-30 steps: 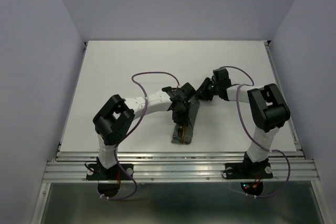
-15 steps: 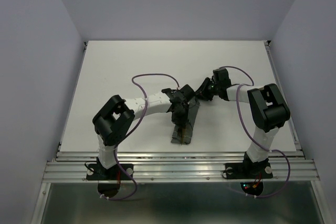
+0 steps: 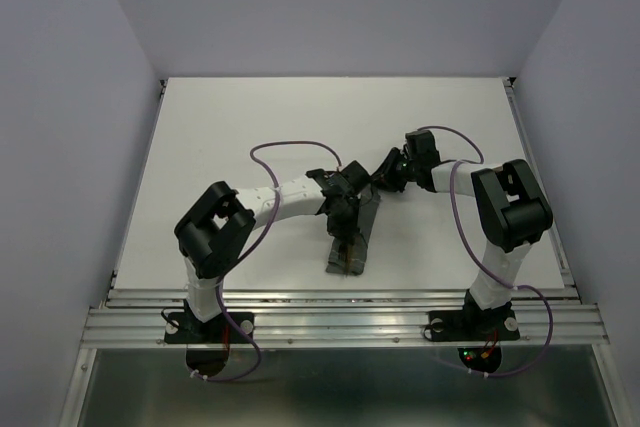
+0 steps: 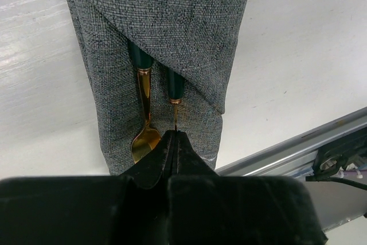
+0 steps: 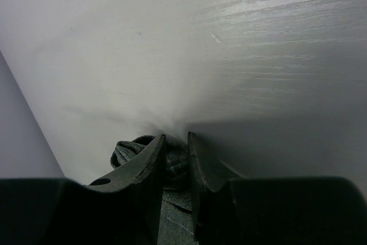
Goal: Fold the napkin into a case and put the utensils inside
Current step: Insert the knife into the folded napkin.
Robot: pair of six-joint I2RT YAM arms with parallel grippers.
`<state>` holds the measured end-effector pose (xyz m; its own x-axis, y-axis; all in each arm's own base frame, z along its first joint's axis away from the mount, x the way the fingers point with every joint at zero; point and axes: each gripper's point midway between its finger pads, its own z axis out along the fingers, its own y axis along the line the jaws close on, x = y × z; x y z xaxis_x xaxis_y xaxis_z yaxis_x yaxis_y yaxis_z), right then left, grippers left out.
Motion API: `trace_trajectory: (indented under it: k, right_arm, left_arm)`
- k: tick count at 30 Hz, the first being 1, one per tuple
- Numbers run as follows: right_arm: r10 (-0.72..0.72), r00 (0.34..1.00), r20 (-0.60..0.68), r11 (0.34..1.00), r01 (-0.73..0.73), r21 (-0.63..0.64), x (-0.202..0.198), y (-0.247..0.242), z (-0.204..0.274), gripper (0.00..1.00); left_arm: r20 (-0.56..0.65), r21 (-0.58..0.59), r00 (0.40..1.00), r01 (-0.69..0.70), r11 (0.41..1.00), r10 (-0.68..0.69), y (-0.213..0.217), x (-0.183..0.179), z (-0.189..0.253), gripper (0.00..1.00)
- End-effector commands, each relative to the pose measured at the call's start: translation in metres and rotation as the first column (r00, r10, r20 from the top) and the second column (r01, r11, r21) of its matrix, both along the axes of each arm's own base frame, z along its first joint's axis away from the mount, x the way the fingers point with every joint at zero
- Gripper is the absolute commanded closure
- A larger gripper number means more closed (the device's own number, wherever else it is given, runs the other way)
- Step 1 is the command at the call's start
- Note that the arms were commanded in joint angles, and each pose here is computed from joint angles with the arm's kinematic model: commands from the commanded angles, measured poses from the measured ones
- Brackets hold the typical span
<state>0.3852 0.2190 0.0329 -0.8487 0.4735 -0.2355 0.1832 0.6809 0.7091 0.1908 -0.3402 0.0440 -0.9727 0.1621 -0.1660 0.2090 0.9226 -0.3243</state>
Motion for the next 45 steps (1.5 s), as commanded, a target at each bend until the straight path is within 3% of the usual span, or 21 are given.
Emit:
trace_trajectory:
  k: [1,22,33,40,42,45]
  right_arm:
    - [0.010,0.998,0.056,1.000,-0.012,0.027,0.011,0.007,0.021,0.73]
    - [0.024,0.999,0.047,0.999,-0.025,0.024,0.006,0.010,0.017,0.73]
    - [0.023,0.999,0.045,0.999,-0.024,0.027,0.007,0.011,0.017,0.73]
    - [0.024,0.999,0.043,0.999,-0.025,0.025,0.006,0.011,0.016,0.73]
    - [0.024,0.999,0.043,0.999,-0.025,0.025,0.007,0.011,0.016,0.73]
    - [0.023,0.999,0.044,0.999,-0.024,0.026,0.007,0.011,0.016,0.73]
  left_arm:
    - [0.043,-0.072,0.999,-0.015,0.997,0.018,-0.006,0.007,0.021,1.00]
    - [0.052,-0.126,0.997,-0.057,0.990,0.064,-0.019,0.038,0.020,1.00]
    - [0.016,-0.219,0.999,-0.036,0.975,0.041,-0.030,0.036,0.020,1.00]
    - [0.035,-0.178,0.999,-0.017,0.984,0.024,-0.025,0.039,0.018,1.00]
    - [0.037,-0.157,0.999,-0.008,0.988,0.014,-0.020,0.037,0.017,0.87]
    - [0.043,-0.138,0.999,-0.008,0.990,0.014,-0.014,0.035,0.018,0.76]
